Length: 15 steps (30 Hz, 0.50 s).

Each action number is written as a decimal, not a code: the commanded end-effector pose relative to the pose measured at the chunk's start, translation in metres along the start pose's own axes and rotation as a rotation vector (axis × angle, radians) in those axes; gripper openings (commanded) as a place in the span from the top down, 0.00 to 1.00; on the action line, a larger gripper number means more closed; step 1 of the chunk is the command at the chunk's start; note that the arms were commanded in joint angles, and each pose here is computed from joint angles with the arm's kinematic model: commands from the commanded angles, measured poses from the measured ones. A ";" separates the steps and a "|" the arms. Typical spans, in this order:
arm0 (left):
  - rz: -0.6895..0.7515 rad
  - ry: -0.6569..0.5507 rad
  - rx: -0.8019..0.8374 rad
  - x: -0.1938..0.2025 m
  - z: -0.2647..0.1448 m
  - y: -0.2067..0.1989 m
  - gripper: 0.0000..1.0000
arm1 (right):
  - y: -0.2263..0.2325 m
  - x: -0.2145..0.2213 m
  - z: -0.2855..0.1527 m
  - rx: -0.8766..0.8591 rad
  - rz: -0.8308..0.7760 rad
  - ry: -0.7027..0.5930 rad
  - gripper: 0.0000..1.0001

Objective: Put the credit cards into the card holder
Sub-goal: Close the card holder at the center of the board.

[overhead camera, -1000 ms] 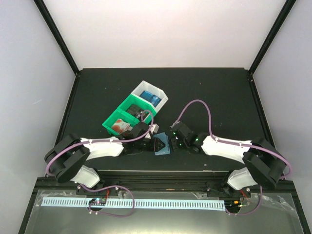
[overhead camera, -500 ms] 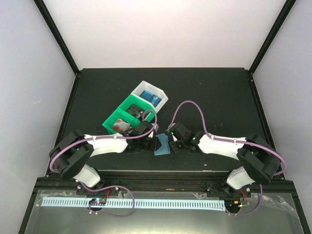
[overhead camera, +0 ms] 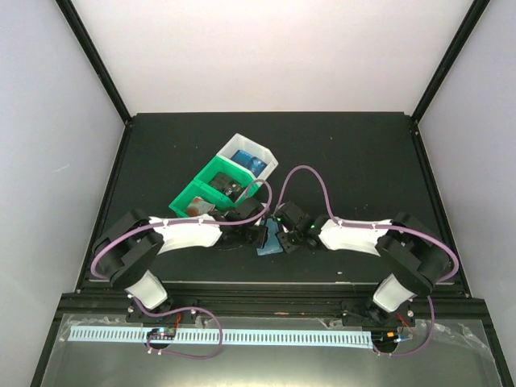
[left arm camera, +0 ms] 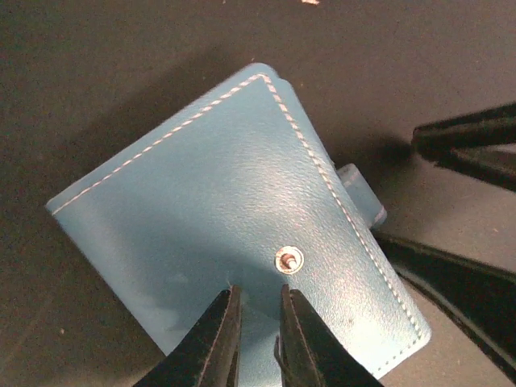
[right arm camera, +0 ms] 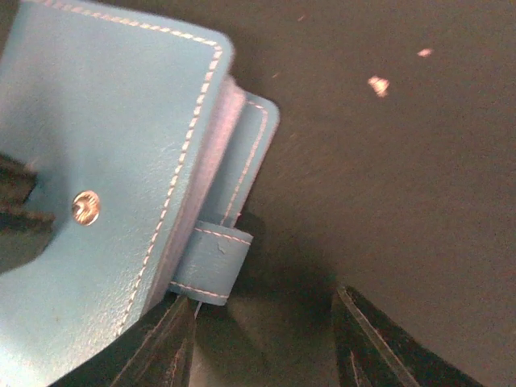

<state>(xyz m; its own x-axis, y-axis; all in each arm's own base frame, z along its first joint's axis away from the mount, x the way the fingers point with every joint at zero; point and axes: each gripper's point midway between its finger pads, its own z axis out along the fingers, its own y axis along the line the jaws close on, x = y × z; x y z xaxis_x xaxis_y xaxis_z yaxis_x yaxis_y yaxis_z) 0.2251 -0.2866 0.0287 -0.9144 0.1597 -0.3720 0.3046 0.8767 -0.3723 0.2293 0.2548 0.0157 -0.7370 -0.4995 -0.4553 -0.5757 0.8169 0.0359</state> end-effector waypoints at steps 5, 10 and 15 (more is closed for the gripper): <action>0.120 0.179 -0.244 0.055 0.021 0.050 0.87 | -0.051 -0.043 0.000 0.302 0.286 -0.200 0.52; 0.117 0.172 -0.236 0.058 0.021 0.052 0.88 | -0.073 -0.050 -0.014 0.417 0.421 -0.291 0.52; 0.114 0.157 -0.231 0.056 0.018 0.051 0.89 | -0.077 -0.060 -0.019 0.373 0.501 -0.295 0.52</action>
<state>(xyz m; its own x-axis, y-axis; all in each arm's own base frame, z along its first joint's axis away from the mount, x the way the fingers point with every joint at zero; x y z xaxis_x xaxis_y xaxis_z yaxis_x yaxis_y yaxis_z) 0.2317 -0.2916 0.0244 -0.8667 0.2283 -0.4435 0.3734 0.8865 -0.2734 0.2892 0.2196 0.0309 -0.7733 -0.1330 -0.6200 -0.1223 0.9907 -0.0600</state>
